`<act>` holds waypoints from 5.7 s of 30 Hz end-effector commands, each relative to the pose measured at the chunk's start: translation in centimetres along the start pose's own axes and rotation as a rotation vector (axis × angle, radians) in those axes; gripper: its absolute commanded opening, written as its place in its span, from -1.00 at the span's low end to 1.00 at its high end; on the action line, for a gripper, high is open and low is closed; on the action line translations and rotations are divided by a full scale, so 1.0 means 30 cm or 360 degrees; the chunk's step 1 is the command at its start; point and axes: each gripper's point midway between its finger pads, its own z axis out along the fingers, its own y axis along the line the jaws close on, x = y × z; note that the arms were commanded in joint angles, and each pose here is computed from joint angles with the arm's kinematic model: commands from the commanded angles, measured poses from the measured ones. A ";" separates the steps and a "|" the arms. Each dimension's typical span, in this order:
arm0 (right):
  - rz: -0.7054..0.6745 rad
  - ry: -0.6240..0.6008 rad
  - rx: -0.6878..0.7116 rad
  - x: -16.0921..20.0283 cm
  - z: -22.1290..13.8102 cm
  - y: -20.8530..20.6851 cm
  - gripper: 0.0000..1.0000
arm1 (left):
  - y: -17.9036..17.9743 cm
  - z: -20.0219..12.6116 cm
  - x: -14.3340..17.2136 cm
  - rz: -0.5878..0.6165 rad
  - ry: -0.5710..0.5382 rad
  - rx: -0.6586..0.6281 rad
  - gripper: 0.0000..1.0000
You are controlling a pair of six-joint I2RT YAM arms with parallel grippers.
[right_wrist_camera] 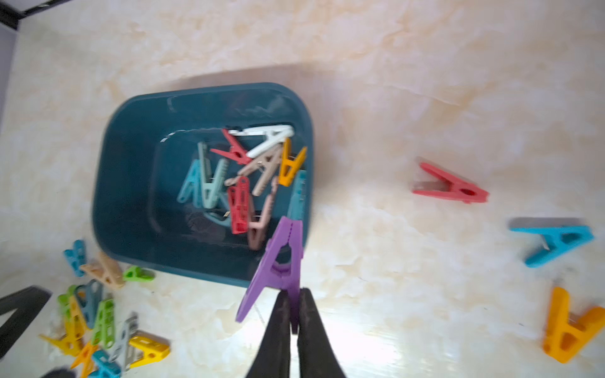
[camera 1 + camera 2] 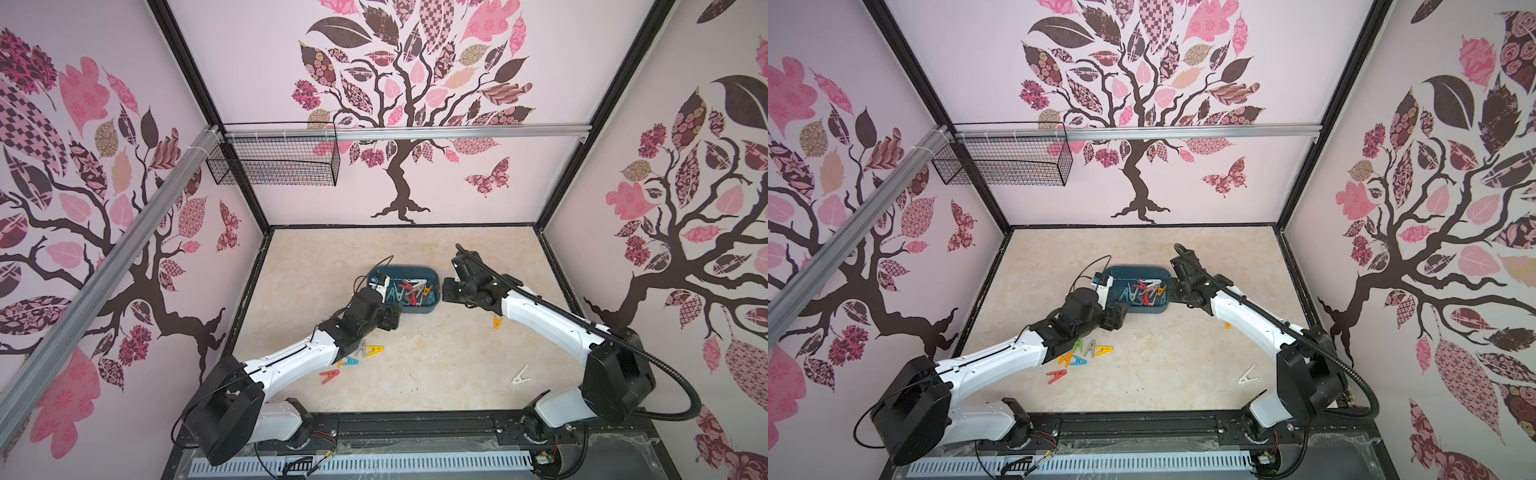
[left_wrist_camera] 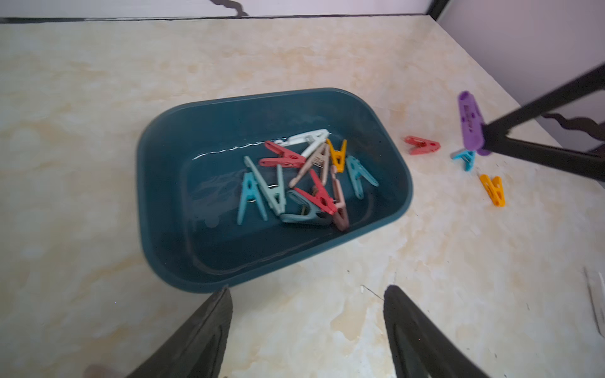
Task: Put the clothespins into the storage box
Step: Place the clothespin in the storage box, then pick up the clothespin from the center of the board, then place the clothespin in the storage box, then pick up the clothespin from the center of the board, then place the clothespin in the storage box.
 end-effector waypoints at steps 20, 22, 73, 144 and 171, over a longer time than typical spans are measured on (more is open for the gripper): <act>0.0117 -0.0056 0.0188 -0.123 0.053 -0.180 -0.31 | -0.224 -0.040 0.065 0.0465 0.0027 0.0226 0.53; 0.0150 -0.0055 0.0308 -0.071 0.024 -0.287 -0.29 | -0.292 -0.039 0.083 0.0556 0.0032 0.0298 0.53; 0.0170 -0.0018 0.0143 0.044 -0.030 -0.144 -0.85 | -0.151 -0.006 0.123 0.0392 0.0058 0.0043 0.55; 0.0458 0.0142 0.0766 0.163 0.182 -0.728 -0.67 | -0.423 0.047 0.194 0.0585 0.0192 0.0415 0.53; -0.0063 0.0018 0.0032 0.000 0.134 0.082 -0.68 | 0.106 -0.037 0.059 -0.0177 0.0030 -0.0096 0.53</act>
